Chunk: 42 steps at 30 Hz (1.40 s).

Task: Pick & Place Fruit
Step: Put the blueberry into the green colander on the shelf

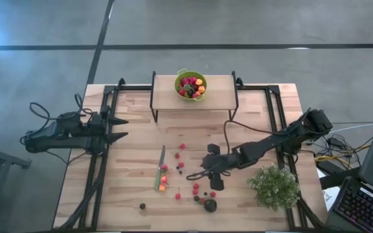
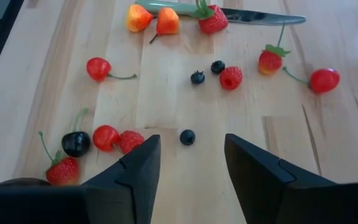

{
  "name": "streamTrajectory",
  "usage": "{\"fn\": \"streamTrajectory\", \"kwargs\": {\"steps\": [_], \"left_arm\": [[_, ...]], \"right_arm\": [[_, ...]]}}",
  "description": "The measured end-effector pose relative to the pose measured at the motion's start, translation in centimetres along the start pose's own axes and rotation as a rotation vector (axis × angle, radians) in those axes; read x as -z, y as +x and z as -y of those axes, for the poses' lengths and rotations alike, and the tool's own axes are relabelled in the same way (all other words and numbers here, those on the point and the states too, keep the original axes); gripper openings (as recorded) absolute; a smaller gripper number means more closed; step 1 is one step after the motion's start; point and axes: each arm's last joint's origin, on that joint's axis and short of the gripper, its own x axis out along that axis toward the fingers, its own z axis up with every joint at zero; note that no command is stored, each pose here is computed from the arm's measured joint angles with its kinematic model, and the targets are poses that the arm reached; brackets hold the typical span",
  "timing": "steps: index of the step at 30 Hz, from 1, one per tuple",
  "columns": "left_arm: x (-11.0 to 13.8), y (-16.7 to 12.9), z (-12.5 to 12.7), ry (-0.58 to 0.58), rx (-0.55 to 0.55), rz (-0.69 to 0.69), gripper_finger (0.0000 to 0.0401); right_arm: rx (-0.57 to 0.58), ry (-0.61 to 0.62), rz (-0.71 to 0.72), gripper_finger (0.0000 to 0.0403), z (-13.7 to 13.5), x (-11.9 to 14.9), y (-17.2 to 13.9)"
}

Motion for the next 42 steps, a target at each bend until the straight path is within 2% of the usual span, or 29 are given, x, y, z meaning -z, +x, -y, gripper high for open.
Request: {"fn": "streamTrajectory", "kwargs": {"steps": [13,16,23,29,33,37,42], "left_arm": [[0.0,0.0,0.0,0.0,-0.001,0.0,0.0241],[0.0,0.0,0.0,0.0,0.0,-0.001,0.0241],[0.0,0.0,0.0,0.0,-0.001,-0.001,0.0241],[0.0,0.0,0.0,0.0,0.0,-0.001,0.0241],[0.0,0.0,0.0,0.0,0.0,0.0,0.0241],[0.0,0.0,0.0,0.0,0.0,-0.001,0.0241],[0.0,0.0,0.0,0.0,0.0,0.0,0.0241]], "right_arm": [[0.0,0.024,0.004,0.02,0.1,0.2,0.1],[-0.012,0.027,0.043,0.0201,0.0,-0.1,0.1],[-0.019,0.019,0.028,0.0192,-0.2,0.1,0.1],[-0.015,0.02,0.03,0.0202,-0.2,0.2,0.1],[-0.025,0.017,-0.005,0.0206,-0.5,0.7,1.1],[-0.083,0.011,-0.076,0.0202,-1.2,1.1,2.9],[-0.09,-0.004,-0.077,0.0203,-1.7,0.3,4.5]]}}
